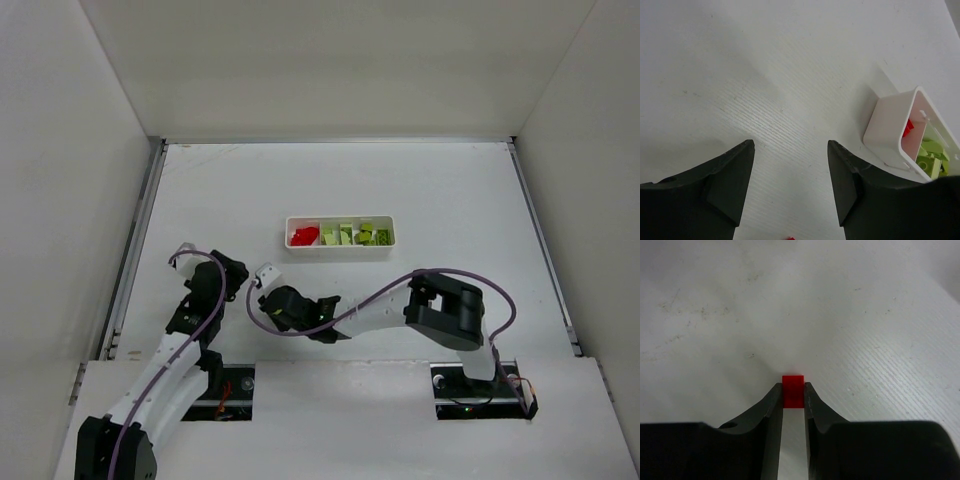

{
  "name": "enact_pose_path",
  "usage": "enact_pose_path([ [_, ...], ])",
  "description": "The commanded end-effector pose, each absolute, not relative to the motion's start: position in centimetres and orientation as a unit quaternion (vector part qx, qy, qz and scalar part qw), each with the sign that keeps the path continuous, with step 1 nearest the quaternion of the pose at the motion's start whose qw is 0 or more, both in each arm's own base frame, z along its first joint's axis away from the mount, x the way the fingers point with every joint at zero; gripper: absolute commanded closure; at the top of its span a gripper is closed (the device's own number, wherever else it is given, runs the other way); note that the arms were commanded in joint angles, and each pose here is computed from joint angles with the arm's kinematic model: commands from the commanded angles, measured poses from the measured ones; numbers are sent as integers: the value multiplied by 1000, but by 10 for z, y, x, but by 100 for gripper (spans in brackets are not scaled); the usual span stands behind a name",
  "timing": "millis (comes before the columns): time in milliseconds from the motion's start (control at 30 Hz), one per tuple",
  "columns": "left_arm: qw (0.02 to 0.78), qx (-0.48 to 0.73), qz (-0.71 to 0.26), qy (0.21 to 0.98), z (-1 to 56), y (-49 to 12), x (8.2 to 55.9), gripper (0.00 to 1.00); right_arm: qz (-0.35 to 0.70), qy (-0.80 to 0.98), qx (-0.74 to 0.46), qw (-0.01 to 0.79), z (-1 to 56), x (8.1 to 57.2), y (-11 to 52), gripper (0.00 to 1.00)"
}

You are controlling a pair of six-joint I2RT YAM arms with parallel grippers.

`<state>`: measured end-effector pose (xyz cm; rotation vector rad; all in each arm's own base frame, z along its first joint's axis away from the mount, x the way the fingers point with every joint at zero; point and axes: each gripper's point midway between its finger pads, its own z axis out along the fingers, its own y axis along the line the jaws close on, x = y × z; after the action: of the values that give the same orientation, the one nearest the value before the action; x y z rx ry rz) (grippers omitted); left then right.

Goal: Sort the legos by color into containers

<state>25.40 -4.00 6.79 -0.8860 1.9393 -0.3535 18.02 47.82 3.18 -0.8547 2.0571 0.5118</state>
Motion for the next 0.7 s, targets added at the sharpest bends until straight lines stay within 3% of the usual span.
enact_pose_path([
  [0, 482, -355, -151, 786, 72, -41, 256, 41, 236, 800, -307, 458, 92, 191, 480, 79],
  [200, 476, -337, -166, 795, 73, -53, 256, 31, 223, 803, -231, 501, 136, 261, 432, 79],
  [433, 483, -326, -176, 794, 73, -59, 253, 10, 214, 811, -158, 520, 142, 331, 402, 78],
  [500, 479, -325, -175, 796, 70, -60, 252, 0, 214, 814, -143, 521, 139, 346, 401, 78],
  [667, 475, -317, -165, 804, 66, -60, 251, 0, 225, 818, -120, 516, 135, 366, 406, 71],
])
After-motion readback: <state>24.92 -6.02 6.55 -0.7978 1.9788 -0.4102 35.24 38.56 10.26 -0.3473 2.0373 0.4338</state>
